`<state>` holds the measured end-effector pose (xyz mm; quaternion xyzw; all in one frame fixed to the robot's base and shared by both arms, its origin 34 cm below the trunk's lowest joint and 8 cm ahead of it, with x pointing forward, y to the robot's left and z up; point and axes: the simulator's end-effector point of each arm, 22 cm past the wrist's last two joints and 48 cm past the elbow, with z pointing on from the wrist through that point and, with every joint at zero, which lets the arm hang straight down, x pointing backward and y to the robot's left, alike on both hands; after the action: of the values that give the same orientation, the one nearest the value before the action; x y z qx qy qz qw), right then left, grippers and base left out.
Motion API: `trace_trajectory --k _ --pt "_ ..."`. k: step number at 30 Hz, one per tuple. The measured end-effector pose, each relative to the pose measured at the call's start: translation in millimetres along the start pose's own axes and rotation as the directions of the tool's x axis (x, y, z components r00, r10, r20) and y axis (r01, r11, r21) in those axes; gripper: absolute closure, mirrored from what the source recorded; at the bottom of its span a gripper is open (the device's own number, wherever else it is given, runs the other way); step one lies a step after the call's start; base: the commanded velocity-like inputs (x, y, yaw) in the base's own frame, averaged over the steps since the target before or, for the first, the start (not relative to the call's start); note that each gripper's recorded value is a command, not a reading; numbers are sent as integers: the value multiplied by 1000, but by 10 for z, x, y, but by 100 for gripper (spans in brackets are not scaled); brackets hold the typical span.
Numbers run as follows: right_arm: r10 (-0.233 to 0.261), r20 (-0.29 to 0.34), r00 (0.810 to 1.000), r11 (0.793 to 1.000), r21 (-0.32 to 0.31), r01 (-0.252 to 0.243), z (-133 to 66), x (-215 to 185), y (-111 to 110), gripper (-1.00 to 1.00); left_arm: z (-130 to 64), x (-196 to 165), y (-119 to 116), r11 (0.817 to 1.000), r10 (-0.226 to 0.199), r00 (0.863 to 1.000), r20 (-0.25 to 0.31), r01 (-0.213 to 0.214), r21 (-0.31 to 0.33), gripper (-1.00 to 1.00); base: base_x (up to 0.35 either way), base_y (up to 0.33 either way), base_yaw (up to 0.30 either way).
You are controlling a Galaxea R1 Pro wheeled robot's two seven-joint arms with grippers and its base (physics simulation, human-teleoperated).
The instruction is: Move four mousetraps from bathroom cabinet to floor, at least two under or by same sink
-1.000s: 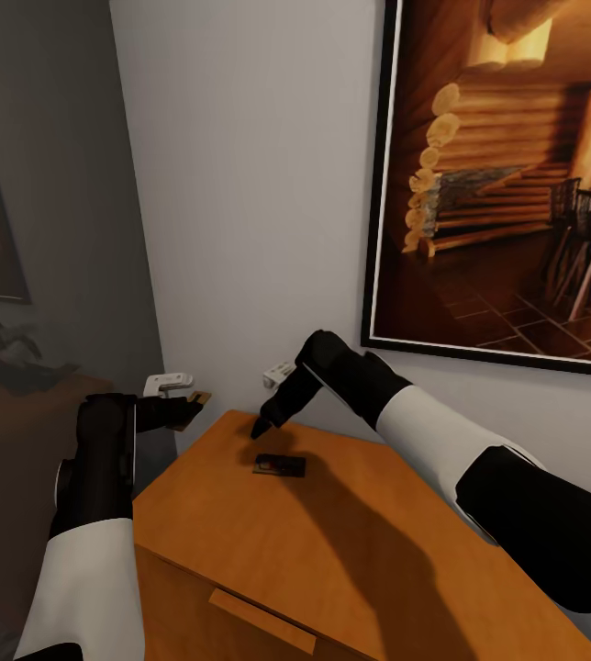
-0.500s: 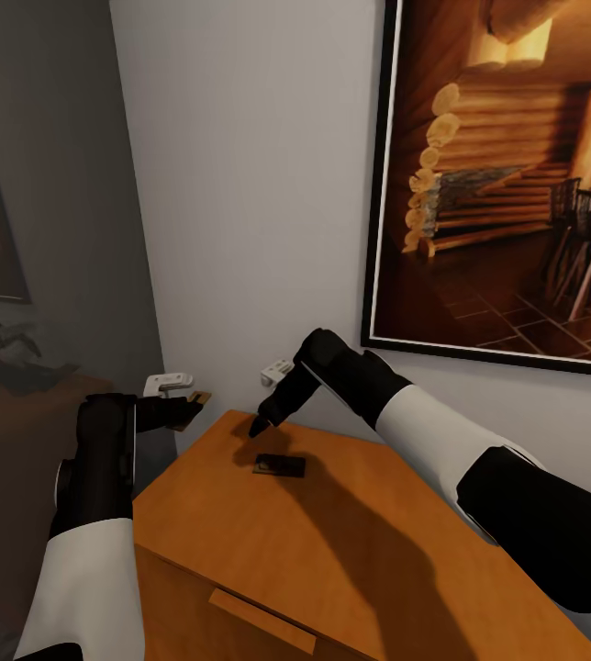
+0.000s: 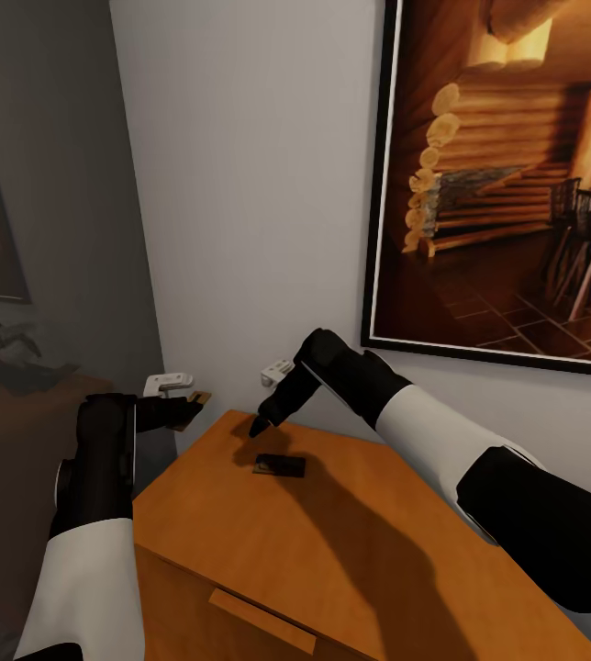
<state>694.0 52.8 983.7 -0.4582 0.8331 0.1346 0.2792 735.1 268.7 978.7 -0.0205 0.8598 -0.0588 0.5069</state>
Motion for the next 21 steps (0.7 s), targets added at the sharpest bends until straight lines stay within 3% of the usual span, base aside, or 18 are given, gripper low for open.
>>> trace_trajectory --k 9,21 --pt "15 4 1000 1000 -27 -15 1 1 37 -100 0 0 0 1000 0 1000 0 0 0 100 0 0 0" --pt "21 10 1000 992 -123 -19 -21 -16 239 -100 0 0 -1 1000 0 1000 0 0 0 100 0 0 0"
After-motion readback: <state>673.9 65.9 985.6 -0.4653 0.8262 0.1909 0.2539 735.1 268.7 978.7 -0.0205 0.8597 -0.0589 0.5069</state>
